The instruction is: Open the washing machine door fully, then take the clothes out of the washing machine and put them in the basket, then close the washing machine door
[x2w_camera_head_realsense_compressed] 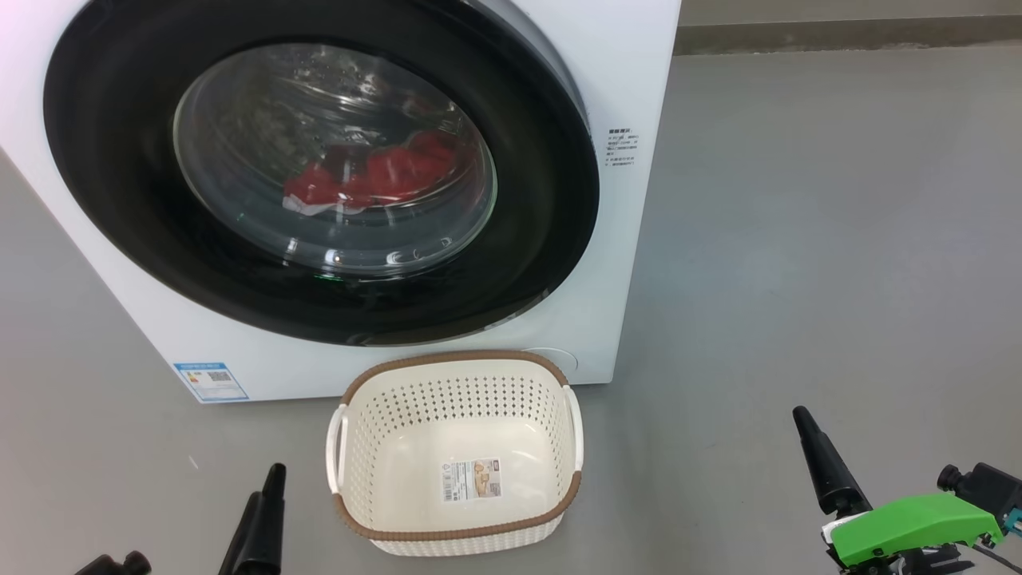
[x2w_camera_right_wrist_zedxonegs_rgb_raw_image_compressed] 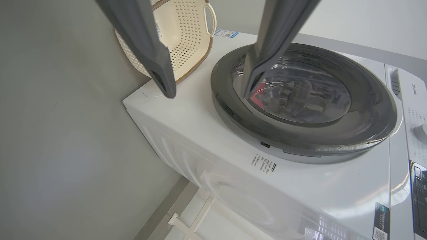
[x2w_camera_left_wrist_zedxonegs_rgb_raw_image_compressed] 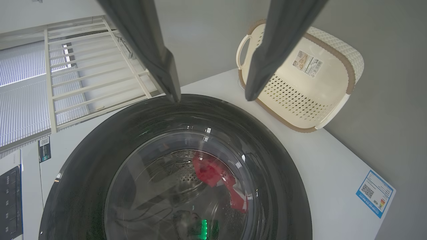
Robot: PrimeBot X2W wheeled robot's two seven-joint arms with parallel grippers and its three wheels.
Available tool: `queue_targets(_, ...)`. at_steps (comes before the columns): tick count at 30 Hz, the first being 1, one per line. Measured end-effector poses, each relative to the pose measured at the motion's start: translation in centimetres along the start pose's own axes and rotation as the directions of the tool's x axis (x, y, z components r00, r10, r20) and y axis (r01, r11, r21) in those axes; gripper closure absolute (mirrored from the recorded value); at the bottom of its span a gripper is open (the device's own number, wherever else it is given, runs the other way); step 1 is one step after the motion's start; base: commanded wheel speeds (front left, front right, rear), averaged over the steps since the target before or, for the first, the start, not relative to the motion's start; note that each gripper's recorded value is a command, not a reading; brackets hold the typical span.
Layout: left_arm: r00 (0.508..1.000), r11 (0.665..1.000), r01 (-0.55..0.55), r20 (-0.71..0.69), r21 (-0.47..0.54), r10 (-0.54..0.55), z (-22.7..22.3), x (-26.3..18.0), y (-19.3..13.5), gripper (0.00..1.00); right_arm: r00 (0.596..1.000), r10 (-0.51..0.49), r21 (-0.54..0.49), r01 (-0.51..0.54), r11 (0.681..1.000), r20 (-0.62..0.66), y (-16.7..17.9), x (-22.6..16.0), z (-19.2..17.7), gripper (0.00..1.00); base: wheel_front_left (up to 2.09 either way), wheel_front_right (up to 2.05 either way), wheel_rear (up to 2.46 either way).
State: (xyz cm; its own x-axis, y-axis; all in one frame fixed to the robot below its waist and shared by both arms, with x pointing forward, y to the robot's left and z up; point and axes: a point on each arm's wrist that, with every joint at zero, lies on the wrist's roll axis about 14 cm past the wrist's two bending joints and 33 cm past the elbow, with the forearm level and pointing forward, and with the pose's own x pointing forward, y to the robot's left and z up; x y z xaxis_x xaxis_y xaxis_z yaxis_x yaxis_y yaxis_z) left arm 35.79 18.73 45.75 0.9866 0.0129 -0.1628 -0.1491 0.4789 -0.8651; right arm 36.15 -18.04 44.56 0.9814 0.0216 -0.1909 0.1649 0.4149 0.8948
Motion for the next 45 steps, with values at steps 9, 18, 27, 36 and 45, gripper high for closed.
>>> queue_targets(9, 1.000, 0.994, 0.000, 0.009, 0.112, -0.001, 0.1, 0.1, -0.3, 0.00, 1.000, 0.008, -0.098, -0.008, 0.995, -0.005, 0.2, 0.1, -0.2, 0.00, 0.00, 0.00, 0.00)
queue_targets(18, 1.000, 0.973, 0.006, 0.024, 0.230, -0.011, 0.4, 0.0, -0.6, 0.00, 1.000, 0.020, -0.185, -0.021, 0.983, -0.006, 0.5, 0.1, -0.5, 0.00, 0.00, 0.00, 0.00)
queue_targets(27, 0.999, 0.941, 0.004, 0.031, 0.337, -0.015, 0.4, -0.4, -0.5, 0.00, 0.999, 0.037, -0.286, -0.036, 0.957, -0.002, 0.8, 0.2, -0.5, 0.00, 0.00, 0.00, 0.00)
queue_targets(36, 0.998, 0.899, 0.011, 0.048, 0.438, -0.035, 0.7, -0.3, -0.9, 0.00, 0.999, 0.054, -0.370, -0.051, 0.928, -0.002, 1.2, 0.3, -0.6, 0.00, 0.00, 0.00, 0.00)
queue_targets(45, 0.997, 0.841, 0.016, 0.056, 0.541, -0.055, 0.8, -0.7, -1.1, 0.00, 0.997, 0.079, -0.470, -0.070, 0.880, 0.000, 1.6, 0.3, -0.6, 0.00, 0.00, 0.00, 0.00)
